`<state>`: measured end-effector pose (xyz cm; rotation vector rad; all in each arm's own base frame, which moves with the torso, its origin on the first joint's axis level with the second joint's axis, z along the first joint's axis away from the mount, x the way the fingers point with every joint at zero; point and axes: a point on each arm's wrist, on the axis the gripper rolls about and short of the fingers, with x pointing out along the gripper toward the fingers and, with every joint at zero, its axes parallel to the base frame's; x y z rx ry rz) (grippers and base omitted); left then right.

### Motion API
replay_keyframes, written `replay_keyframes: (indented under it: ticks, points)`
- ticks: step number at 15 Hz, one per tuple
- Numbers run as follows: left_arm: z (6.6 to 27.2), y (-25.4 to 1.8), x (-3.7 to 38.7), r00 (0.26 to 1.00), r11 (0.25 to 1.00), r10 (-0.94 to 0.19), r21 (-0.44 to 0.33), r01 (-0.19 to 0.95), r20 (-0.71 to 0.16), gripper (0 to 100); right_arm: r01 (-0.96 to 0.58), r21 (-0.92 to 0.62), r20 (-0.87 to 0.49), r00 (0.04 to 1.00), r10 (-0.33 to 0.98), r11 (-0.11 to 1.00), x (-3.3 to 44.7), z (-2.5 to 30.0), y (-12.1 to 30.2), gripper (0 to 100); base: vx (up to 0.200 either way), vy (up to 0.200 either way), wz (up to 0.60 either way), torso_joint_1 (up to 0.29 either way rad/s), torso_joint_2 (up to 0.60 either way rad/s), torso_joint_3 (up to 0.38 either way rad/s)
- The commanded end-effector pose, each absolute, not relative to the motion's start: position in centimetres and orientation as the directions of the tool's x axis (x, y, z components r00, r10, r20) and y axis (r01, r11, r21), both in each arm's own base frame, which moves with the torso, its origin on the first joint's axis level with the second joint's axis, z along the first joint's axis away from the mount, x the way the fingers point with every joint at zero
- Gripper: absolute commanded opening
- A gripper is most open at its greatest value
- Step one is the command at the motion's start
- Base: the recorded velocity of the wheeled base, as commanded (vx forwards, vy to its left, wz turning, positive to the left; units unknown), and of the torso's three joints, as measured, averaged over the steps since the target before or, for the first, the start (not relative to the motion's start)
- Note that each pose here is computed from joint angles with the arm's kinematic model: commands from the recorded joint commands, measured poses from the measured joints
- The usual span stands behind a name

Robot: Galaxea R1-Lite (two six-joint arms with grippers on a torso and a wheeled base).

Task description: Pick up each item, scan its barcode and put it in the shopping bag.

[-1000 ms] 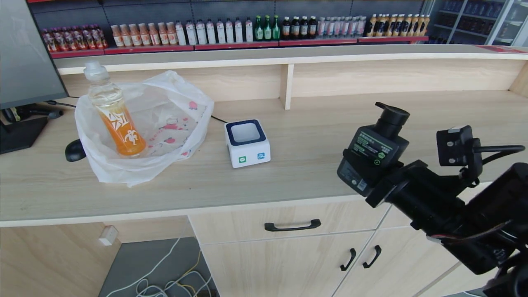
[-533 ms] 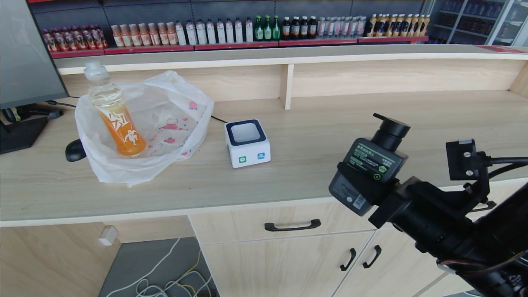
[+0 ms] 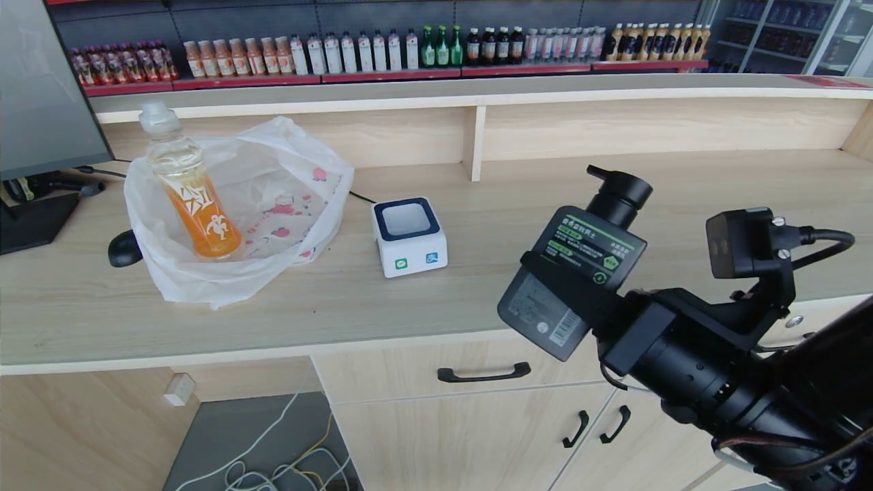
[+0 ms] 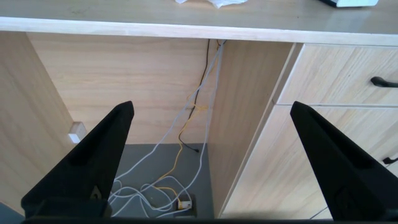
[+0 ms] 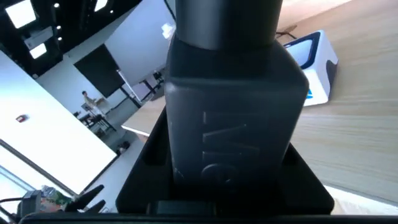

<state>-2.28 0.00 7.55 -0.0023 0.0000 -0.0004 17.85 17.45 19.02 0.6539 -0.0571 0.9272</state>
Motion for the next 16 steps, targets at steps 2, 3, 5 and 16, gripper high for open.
replay_keyframes:
  ticks: [2, 3, 5, 16]
  points:
    - [7.5, 0.0, -2.3, 1.0, 1.0, 0.0, -0.003, 0.0, 0.0, 100, -0.758, 0.594, 0.331, 0.536, 0.776, 0.27, 16.2, 19.3, 19.2, 0, 0.0, 0.0, 0.0, 0.0, 0.0, 0.0]
    - [7.5, 0.0, -2.3, 1.0, 1.0, -0.002, -0.003, 0.002, 0.0, 100, -0.754, 0.61, 0.335, 0.526, 0.782, 0.246, 16.0, 19.4, 19.4, 0, 0.0, 0.0, 0.0, 0.0, 0.0, 0.0]
    - [7.5, 0.0, -2.3, 1.0, 1.0, 0.0, -0.003, 0.0, 0.0, 100, -0.747, 0.635, 0.334, 0.495, 0.803, 0.196, 15.4, 19.4, 20.2, 0, 0.0, 0.0, 0.0, 0.0, 0.0, 0.0]
    - [7.5, 0.0, -2.3, 1.0, 1.0, 0.0, -0.003, 0.0, 0.0, 100, -0.692, 0.72, 0.399, 0.345, 0.85, -0.058, 12.8, 20.9, 24.2, 0, 0.0, 0.0, 0.0, 0.0, 0.0, 0.0]
